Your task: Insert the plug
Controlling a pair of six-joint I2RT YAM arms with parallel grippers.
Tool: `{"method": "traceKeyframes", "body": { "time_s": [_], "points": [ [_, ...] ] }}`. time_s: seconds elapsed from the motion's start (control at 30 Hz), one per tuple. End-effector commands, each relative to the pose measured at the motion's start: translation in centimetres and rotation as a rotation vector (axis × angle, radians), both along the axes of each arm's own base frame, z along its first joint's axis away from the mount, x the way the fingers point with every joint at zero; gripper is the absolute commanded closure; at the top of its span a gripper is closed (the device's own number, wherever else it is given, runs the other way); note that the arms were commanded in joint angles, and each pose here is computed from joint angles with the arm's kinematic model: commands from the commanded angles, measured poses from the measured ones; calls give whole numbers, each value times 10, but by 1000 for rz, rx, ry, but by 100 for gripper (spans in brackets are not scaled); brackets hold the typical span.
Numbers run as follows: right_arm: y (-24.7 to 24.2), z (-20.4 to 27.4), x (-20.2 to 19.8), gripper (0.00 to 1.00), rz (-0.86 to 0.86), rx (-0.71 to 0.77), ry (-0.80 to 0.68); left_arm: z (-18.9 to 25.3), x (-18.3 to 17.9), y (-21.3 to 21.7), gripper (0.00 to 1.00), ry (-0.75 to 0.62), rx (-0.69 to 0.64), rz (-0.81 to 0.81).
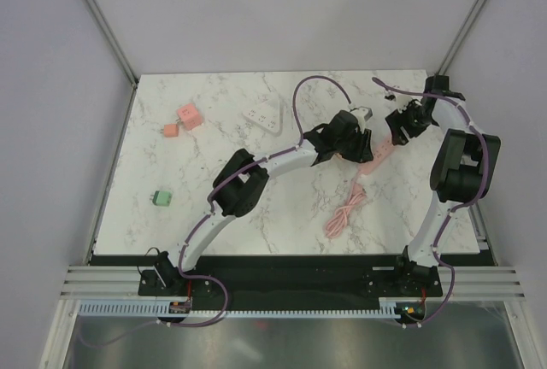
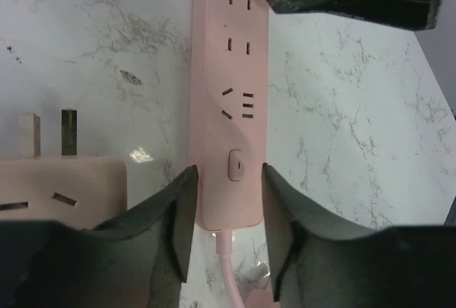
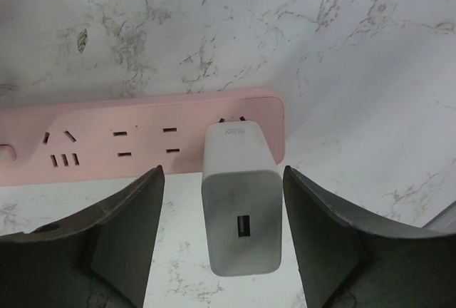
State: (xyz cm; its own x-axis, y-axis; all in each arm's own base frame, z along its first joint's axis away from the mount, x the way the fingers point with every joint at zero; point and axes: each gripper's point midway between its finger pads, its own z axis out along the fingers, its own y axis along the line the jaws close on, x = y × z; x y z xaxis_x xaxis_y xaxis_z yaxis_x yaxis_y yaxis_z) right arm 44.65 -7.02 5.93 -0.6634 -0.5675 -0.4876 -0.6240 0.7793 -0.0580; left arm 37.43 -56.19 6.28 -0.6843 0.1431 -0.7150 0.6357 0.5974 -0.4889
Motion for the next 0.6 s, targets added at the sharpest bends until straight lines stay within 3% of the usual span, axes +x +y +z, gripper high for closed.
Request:
{"method": "traceKeyframes", "body": {
  "time_s": [0.0,0.13,0.17,0.2,0.43,0.57],
  "points": [
    [-4,62,28,23,-29,-20,-167,34,-2,8,50,-56,13,-17],
    [-1,89,35,19,-66,8,-219,54,-4,11,37,-76,5,-18],
    [3,97,36,6,-58,29,-235,67,-4,14,34,-90,-6,-14],
    [6,110,35,2,-56,40,-259,70,-5,15,33,-93,-6,-14],
    [43,197,36,2,-126,113,-409,109,-14,48,27,-153,24,32],
    [86,249,38,2,-165,224,-504,115,-9,81,21,-227,131,75]
  ]
}}
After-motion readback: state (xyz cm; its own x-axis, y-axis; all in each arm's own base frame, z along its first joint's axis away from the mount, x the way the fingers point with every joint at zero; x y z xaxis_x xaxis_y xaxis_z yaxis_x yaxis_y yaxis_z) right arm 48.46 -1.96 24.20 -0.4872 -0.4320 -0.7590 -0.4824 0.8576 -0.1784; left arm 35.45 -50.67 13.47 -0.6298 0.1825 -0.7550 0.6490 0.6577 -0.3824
